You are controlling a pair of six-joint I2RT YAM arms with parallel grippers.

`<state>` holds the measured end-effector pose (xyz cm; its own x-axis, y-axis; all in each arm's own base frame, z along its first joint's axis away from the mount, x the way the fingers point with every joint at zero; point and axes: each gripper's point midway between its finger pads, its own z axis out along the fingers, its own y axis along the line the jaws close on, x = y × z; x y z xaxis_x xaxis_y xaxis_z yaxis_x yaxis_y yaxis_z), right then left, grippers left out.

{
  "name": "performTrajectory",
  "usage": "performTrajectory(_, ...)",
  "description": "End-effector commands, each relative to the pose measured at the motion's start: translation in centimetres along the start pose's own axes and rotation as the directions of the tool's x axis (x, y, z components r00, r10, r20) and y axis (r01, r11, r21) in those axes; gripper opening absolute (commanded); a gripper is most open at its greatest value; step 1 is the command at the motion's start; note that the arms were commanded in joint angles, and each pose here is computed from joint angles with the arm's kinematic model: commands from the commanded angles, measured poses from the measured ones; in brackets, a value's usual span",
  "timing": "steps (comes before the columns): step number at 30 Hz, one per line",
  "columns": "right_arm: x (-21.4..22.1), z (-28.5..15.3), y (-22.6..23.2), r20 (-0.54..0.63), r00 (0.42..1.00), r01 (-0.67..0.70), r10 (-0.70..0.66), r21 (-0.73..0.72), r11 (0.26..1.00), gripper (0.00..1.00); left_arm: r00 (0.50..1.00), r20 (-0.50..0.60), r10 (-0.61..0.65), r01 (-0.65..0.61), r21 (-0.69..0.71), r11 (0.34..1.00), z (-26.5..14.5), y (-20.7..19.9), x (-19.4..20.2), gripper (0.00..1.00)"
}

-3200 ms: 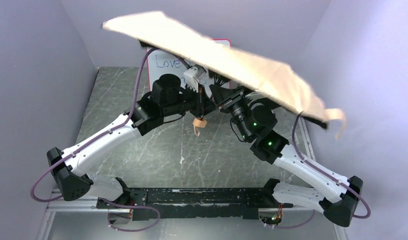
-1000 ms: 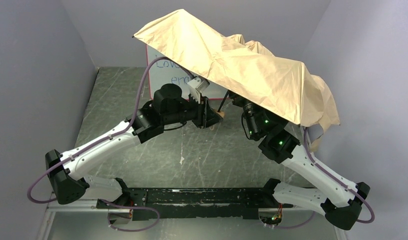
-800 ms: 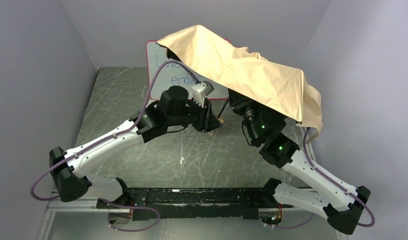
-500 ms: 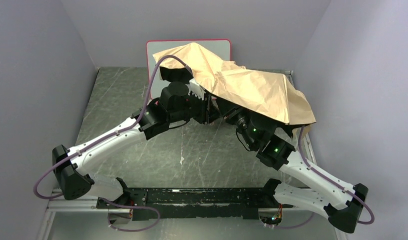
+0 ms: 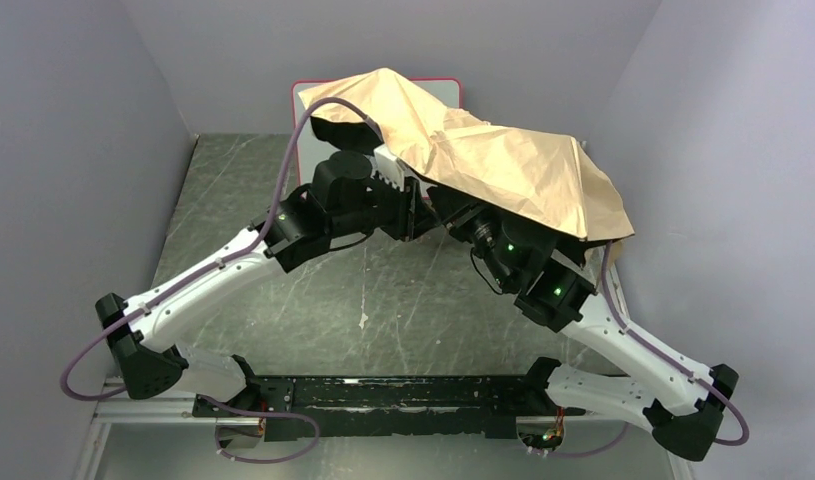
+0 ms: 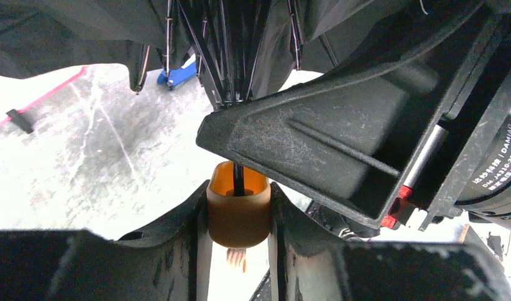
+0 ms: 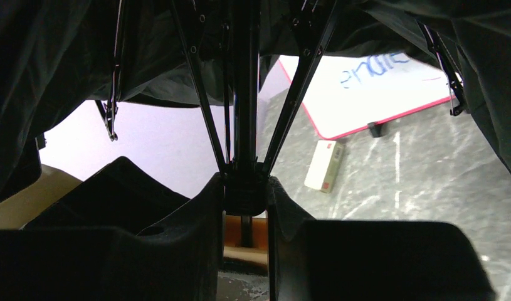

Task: Put away the umbrella

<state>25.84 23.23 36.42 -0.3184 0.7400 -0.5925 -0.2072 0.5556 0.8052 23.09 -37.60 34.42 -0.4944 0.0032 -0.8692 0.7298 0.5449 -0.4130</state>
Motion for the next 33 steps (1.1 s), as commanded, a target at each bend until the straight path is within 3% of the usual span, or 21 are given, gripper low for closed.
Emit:
performTrajectory(1, 3.5, -0.5, 2.9, -0.197, 0.973, -0.137, 0.123, -0.058, 0.989, 0.00, 0.994, 0.077, 0.072, -0.064, -0.097, 0.993, -2.9, 1.1, -4.1, 0.05)
performTrajectory(9, 5.6, -1.0, 6.6, -0.353, 0.900, -0.291, 0.254, -0.054, 0.955, 0.00, 0.999, -0.044, 0.020, -0.029, -0.216, 0.976, -8.9, 1.5, -3.6, 0.05)
performTrajectory(19, 9.0, -4.2, 7.4, -0.478, 0.796, -0.410, 0.371, 0.025, 0.912, 0.00, 0.958, -0.213, -0.190, 0.120, -0.303, 0.945, -14.5, 0.9, 0.4, 0.05)
performTrajectory(25, 13.8, -3.5, 0.4, -0.465, 0.814, -0.318, 0.348, 0.145, 0.937, 0.00, 0.934, -0.260, -0.243, 0.129, -0.390, 0.912, -13.4, 4.2, 6.5, 0.05)
performTrajectory(29, 17.0, -2.1, -4.0, -0.464, 0.847, -0.198, 0.259, 0.177, 0.964, 0.00, 0.932, -0.239, -0.273, 0.151, -0.428, 0.891, -11.0, 6.4, 9.8, 0.05)
performTrajectory(33, 18.6, -0.6, -6.5, -0.466, 0.871, -0.070, 0.154, 0.193, 0.979, 0.11, 0.934, -0.196, -0.298, 0.178, -0.465, 0.867, -8.7, 8.2, 11.5, 0.05)
